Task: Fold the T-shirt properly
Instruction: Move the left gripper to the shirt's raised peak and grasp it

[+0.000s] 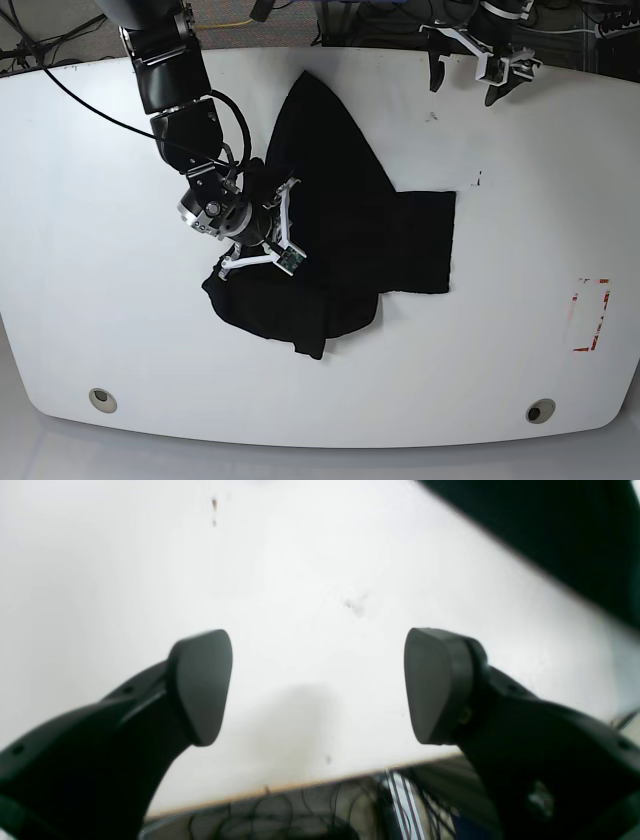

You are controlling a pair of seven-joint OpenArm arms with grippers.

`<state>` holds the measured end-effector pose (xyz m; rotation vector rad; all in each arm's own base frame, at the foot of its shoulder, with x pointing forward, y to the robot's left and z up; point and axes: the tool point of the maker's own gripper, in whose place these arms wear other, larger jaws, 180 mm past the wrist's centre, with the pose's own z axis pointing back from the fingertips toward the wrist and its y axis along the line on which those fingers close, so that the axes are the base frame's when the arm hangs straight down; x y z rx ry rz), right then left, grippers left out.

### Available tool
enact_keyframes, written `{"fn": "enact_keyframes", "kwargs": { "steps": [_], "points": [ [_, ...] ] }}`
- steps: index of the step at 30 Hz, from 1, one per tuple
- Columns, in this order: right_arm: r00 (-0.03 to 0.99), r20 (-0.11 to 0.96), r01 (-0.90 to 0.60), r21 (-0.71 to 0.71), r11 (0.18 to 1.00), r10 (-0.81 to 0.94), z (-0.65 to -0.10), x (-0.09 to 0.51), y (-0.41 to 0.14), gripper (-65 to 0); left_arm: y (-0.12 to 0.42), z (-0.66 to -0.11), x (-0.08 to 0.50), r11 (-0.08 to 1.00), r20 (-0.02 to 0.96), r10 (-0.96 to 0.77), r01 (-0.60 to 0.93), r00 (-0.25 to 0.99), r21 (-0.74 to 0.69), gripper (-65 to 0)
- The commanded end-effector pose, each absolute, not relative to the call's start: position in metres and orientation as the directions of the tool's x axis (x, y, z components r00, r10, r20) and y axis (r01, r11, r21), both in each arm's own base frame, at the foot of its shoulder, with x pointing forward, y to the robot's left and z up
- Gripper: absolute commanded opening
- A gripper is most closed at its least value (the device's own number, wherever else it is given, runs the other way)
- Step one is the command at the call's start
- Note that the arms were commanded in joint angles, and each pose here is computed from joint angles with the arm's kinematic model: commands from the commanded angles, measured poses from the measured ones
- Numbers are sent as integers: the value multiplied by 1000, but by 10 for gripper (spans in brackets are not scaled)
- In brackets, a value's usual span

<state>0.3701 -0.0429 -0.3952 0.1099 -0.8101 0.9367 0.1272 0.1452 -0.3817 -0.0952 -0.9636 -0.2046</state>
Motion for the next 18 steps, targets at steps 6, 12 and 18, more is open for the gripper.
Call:
{"fn": "enact_keyframes", "kwargs": {
  "steps": [6,12,18],
  "points": [
    [251,720,-722,-306,620,648,-357,388,-37,-650,103,-373,134,955,853,-92,289,514,-71,-150],
    [204,725,-707,-355,611,657,-332,386,-34,-650,52,-370,141,910,866,-67,386,496,-151,-147],
    [147,736,-685,-406,605,661,-304,388,-30,-650,21,-395,144,871,793,-143,455,592,-183,-147]
  ]
}}
